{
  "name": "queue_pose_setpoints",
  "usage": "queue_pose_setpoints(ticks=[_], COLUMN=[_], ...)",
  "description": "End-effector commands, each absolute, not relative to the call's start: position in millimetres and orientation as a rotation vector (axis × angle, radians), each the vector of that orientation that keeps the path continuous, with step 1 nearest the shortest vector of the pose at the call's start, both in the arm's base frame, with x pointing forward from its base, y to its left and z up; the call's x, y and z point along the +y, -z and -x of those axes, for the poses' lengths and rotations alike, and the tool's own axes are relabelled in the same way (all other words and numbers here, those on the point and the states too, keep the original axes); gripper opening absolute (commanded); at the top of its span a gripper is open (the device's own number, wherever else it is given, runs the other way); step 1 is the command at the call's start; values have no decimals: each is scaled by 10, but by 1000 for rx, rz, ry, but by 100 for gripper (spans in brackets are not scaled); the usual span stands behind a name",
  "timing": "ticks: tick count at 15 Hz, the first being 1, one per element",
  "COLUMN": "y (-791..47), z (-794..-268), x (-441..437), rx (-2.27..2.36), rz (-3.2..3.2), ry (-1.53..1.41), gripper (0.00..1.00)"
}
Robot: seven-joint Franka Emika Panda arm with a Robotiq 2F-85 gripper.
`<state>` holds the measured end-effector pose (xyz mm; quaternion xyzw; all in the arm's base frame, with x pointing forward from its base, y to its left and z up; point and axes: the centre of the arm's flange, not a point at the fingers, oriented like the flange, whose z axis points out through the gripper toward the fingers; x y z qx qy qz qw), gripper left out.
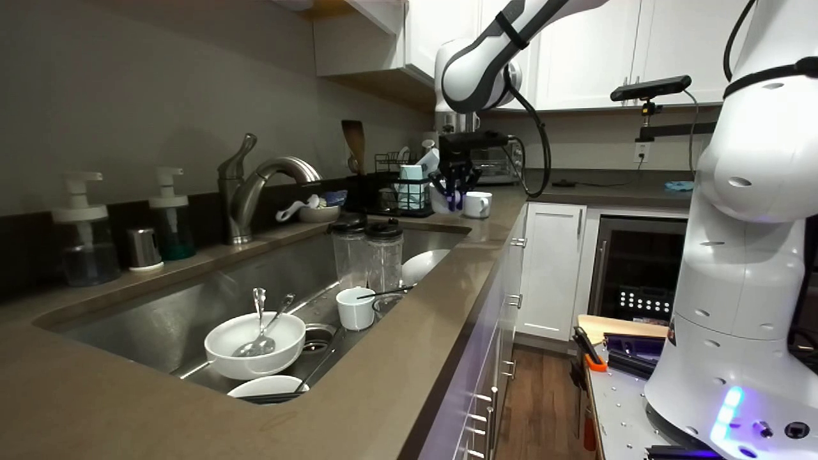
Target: Pour the water from the left cup into the sink
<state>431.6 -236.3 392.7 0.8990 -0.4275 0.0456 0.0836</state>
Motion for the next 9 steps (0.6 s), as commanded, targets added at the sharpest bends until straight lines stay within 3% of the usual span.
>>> queue_pose_setpoints(ticks=[1,5,6,9], y=[-3971,-3877,-3810,-3778], z=[-4317,-4437,-4476,-4509], x=[-1756,-1115,-1378,-1115], rx=[-1184,-1081,-1098,-1070], rz=[-2654,-2598,-2635,-2626], ry=[-231,-300,-214,-234], gripper=[4,4,16,16])
